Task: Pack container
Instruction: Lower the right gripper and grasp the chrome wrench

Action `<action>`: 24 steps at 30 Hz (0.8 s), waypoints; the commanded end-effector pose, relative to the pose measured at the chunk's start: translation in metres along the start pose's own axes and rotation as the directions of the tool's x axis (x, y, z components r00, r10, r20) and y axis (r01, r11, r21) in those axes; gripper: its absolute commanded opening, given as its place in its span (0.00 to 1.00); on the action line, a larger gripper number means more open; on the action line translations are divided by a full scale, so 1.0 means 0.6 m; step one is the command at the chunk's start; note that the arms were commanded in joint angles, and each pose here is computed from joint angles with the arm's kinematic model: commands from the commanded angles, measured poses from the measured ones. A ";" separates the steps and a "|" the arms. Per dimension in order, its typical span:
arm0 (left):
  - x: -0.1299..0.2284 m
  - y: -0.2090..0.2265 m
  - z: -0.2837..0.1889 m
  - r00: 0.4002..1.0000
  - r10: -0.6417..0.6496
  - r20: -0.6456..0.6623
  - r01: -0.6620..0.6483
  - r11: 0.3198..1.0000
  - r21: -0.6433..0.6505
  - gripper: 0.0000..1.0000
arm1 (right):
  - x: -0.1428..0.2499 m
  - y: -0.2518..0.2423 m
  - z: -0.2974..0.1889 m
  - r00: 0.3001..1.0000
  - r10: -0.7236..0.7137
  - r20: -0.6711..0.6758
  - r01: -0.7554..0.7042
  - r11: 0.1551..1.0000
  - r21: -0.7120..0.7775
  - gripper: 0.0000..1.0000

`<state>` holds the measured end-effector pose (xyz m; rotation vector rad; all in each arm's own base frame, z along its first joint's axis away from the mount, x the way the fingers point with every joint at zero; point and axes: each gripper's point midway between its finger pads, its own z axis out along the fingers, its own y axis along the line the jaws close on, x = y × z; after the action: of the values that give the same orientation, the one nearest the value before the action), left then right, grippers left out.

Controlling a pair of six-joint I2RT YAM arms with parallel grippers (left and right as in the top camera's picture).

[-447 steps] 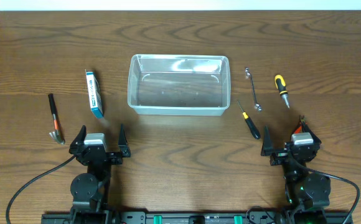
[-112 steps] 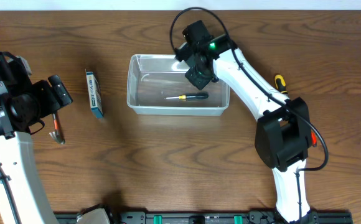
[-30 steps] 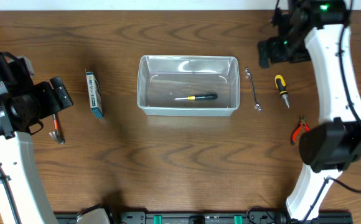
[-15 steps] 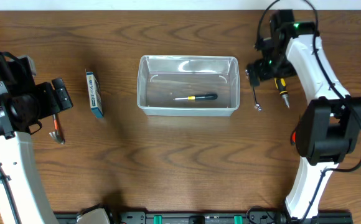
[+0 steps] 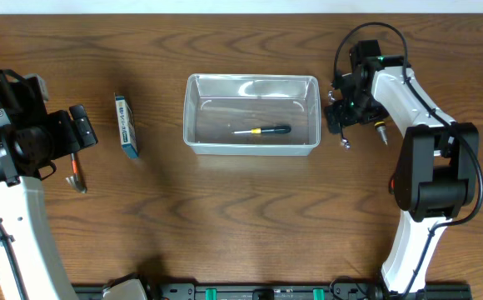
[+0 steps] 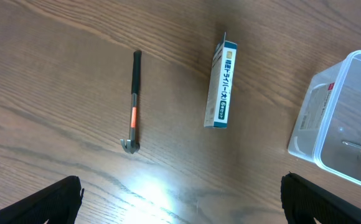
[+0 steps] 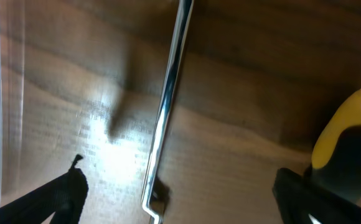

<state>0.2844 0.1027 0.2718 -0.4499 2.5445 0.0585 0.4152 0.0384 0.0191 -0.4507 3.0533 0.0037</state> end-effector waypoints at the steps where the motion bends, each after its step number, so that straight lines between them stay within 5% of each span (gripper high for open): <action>1: -0.008 0.001 -0.012 1.000 0.010 0.024 -0.010 1.000 0.000 0.98 | -0.003 0.009 0.008 1.000 -0.023 0.010 0.023 1.000 -0.005 0.94; 17: -0.008 0.001 -0.012 1.000 0.010 0.024 -0.010 1.000 0.000 0.98 | 0.007 0.011 0.051 0.999 -0.011 0.030 0.011 1.000 -0.001 0.89; 24: -0.008 0.001 -0.012 1.000 0.010 0.024 -0.010 1.000 0.000 0.98 | 0.007 0.010 0.051 1.000 -0.004 0.031 0.004 1.000 -0.001 0.70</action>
<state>0.2844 0.1027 0.2718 -0.4499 2.5445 0.0585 0.4205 0.0408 -0.0030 -0.4407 2.9916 0.0174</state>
